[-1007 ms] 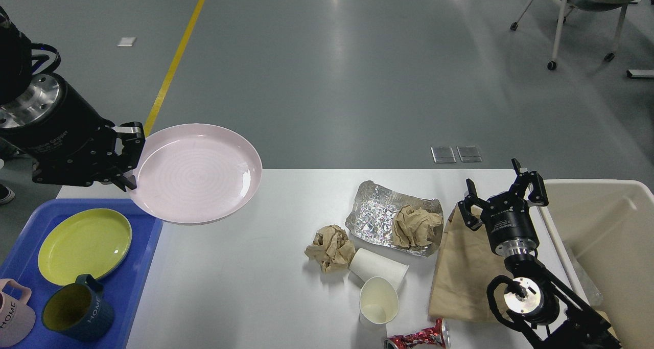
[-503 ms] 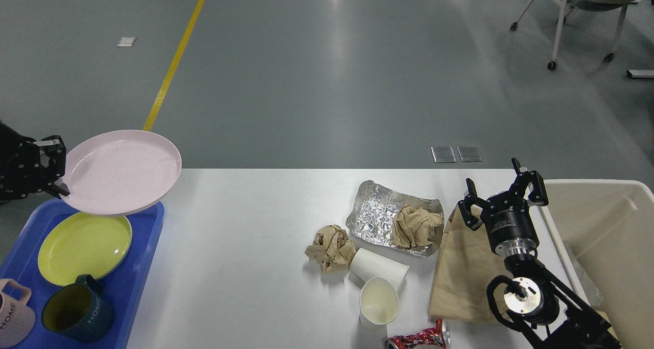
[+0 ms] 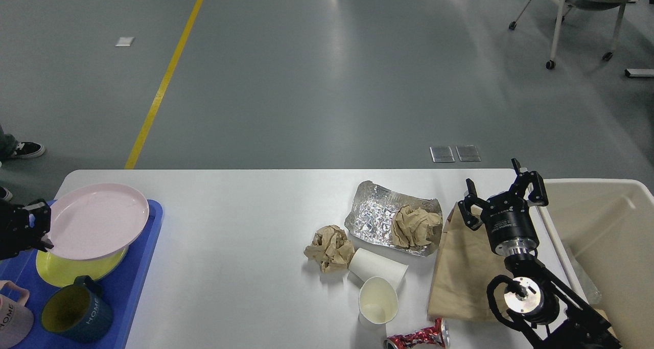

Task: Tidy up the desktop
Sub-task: 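Lower the pink plate onto the yellow plate and release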

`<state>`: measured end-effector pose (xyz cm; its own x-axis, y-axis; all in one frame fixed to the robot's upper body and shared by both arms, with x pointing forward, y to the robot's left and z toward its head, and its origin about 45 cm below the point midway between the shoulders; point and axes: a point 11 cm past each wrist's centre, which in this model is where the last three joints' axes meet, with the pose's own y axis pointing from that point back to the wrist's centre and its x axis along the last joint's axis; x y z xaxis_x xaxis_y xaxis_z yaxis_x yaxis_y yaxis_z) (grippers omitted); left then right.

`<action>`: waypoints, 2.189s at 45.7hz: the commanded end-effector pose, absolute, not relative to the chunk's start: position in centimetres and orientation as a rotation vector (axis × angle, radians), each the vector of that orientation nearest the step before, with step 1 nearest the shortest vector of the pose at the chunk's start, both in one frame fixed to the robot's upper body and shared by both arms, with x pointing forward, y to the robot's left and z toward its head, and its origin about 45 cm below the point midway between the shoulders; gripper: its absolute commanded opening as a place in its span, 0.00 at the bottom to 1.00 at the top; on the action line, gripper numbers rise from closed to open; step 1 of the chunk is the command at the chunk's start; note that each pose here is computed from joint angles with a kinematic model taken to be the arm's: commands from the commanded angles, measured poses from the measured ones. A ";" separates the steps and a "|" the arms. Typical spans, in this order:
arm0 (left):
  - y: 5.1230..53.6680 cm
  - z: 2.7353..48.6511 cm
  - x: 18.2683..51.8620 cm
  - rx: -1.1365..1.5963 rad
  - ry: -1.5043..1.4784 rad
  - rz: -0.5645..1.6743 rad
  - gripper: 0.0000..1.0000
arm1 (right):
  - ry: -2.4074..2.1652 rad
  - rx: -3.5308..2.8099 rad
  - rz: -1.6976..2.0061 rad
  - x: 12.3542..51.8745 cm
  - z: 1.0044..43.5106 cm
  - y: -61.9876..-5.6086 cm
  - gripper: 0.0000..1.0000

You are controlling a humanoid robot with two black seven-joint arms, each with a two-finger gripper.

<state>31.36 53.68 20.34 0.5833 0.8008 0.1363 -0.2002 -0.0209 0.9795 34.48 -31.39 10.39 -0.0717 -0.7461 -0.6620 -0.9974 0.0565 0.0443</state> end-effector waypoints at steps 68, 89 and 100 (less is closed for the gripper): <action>58.2 16.6 30.4 1.507 0.453 1.123 0.49 | 1.871 -1.739 0.706 34.5 10.4 -31.4 1.00; 57.8 16.6 30.9 1.511 0.434 1.134 0.82 | 1.872 -1.736 0.707 34.5 10.4 -31.4 1.00; 57.3 16.4 31.0 1.489 0.443 1.120 0.91 | 1.872 -1.737 0.705 34.5 10.4 -31.4 1.00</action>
